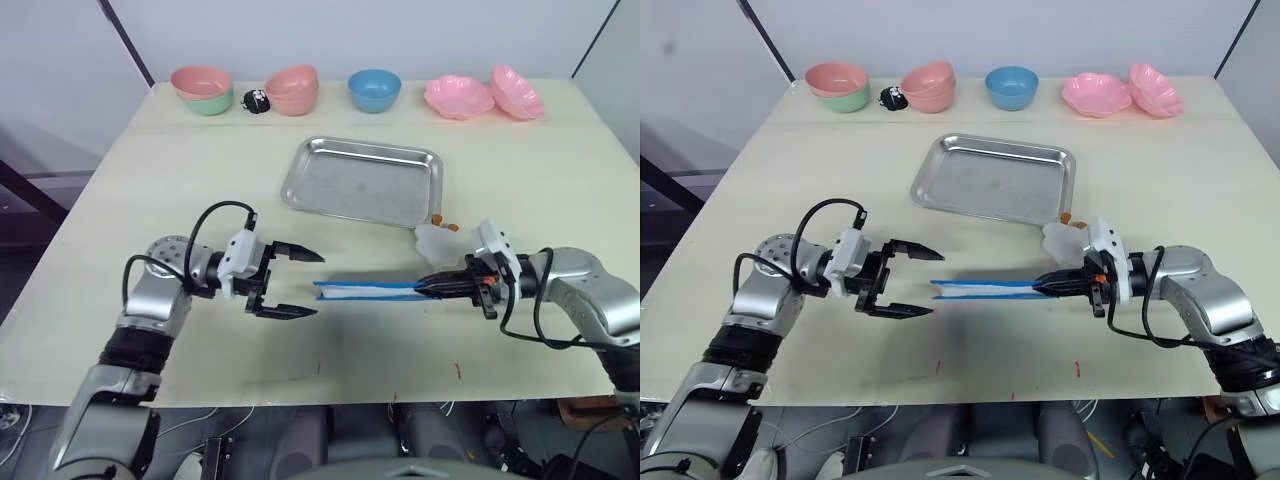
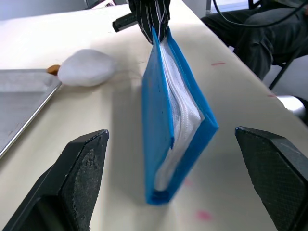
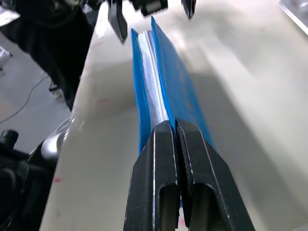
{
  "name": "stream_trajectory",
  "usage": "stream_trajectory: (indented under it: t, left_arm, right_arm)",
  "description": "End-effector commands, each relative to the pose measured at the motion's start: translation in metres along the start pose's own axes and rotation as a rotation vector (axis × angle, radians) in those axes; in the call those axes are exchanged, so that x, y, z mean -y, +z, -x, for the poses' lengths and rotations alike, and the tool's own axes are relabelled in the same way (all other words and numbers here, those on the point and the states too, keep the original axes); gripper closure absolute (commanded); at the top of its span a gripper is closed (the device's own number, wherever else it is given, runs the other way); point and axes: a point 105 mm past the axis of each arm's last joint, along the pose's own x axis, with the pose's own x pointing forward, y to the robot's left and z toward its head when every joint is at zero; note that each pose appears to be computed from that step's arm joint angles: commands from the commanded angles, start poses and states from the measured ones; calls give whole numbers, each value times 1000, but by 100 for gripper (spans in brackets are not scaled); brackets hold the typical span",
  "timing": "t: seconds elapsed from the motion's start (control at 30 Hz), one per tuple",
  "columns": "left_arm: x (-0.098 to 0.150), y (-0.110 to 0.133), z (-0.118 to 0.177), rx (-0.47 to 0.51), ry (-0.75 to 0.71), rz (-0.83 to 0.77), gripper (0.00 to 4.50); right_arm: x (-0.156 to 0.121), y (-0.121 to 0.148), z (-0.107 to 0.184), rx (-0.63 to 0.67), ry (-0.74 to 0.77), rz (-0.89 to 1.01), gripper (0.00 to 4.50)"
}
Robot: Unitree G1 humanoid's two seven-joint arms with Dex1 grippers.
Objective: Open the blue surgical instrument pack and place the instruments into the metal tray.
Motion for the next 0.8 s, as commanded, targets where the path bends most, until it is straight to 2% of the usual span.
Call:
stream_trajectory:
  t: [0.03, 0.23, 0.27, 0.37, 0.43, 0.47, 0.5, 0.53, 0.57, 0.6, 0.67, 0.8]
  left_arm:
    - [2, -13, -10, 2, -52, 17, 0]
    - [-6, -23, -22, 35, -18, 55, 0]
    - [-8, -22, -23, 66, -3, 80, 0]
    - [-10, -19, -24, 123, 24, 128, 85]
    - [-9, -21, -24, 124, 19, 138, 161]
    - [-7, -22, -25, 123, 16, 138, 179]
    - [-6, -23, -24, 122, 15, 140, 258]
    - [-6, -23, -24, 122, 16, 142, 277]
    - [-6, -23, -24, 124, 20, 145, 339]
    - [-6, -24, -24, 125, 24, 147, 358]
    - [-7, -25, -22, 124, 41, 145, 448]
    - [-10, -25, -21, 135, 73, 136, 448]
  right_arm:
    - [5, 12, 0, 26, 2, 40, 445]
    - [10, 15, -2, 33, -11, 44, 445]
    - [10, 13, -2, 29, -13, 45, 445]
    - [9, 10, -1, 21, -20, 48, 450]
    - [9, 9, 0, 21, -24, 50, 450]
    - [9, 9, 0, 22, -28, 51, 450]
    - [9, 9, 0, 24, -31, 52, 450]
    - [9, 9, 0, 24, -33, 53, 450]
    - [9, 9, 0, 24, -35, 56, 450]
    - [9, 9, 0, 30, -42, 64, 450]
    - [11, 11, 2, 39, -71, 88, 450]
    - [12, 10, 5, 43, -104, 120, 450]
